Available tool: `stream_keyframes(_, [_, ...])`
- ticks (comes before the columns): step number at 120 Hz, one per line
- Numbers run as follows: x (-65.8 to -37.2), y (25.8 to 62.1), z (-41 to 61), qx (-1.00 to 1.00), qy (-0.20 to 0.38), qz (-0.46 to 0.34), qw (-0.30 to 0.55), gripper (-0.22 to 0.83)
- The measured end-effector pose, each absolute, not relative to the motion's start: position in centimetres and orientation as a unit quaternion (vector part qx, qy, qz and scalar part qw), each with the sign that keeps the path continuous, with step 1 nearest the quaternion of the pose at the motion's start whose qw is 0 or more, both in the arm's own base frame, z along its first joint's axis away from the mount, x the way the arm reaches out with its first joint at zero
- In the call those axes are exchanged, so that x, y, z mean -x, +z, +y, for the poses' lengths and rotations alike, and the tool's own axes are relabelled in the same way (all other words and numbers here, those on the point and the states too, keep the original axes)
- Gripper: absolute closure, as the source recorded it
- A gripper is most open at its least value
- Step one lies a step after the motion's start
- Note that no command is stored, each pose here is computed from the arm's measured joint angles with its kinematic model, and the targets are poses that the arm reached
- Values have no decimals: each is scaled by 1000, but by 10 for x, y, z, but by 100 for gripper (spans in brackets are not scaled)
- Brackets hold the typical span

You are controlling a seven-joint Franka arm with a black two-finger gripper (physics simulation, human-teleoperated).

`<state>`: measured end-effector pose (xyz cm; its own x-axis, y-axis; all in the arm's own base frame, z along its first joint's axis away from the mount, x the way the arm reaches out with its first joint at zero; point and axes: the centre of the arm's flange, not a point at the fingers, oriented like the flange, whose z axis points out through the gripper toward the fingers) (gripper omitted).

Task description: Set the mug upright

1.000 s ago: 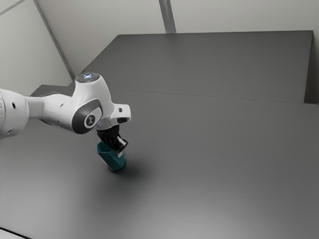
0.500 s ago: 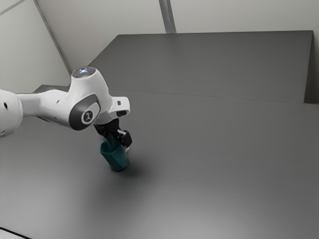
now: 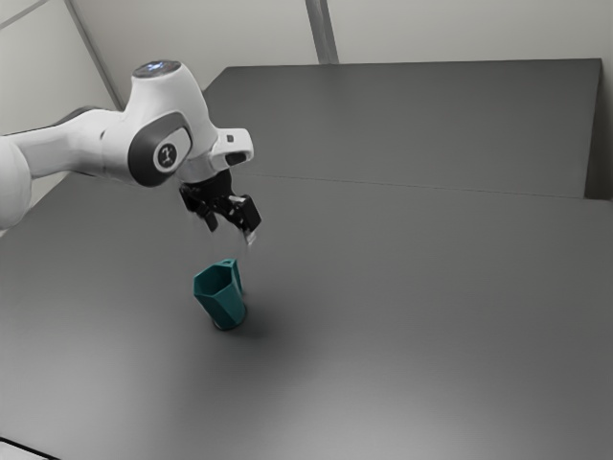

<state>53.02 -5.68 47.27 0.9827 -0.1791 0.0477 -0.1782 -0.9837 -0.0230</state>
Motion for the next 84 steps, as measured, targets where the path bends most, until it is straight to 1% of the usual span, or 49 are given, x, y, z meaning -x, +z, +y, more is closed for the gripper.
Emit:
stream_keyframes(31, [-547, 529, -58, 997, 1, 77, 3, 2])
stream_keyframes(44, [-547, 551, -58, 997, 11, 74, 4, 2])
stream_keyframes(84, [-539, 598, -56, 997, 35, 69, 10, 1])
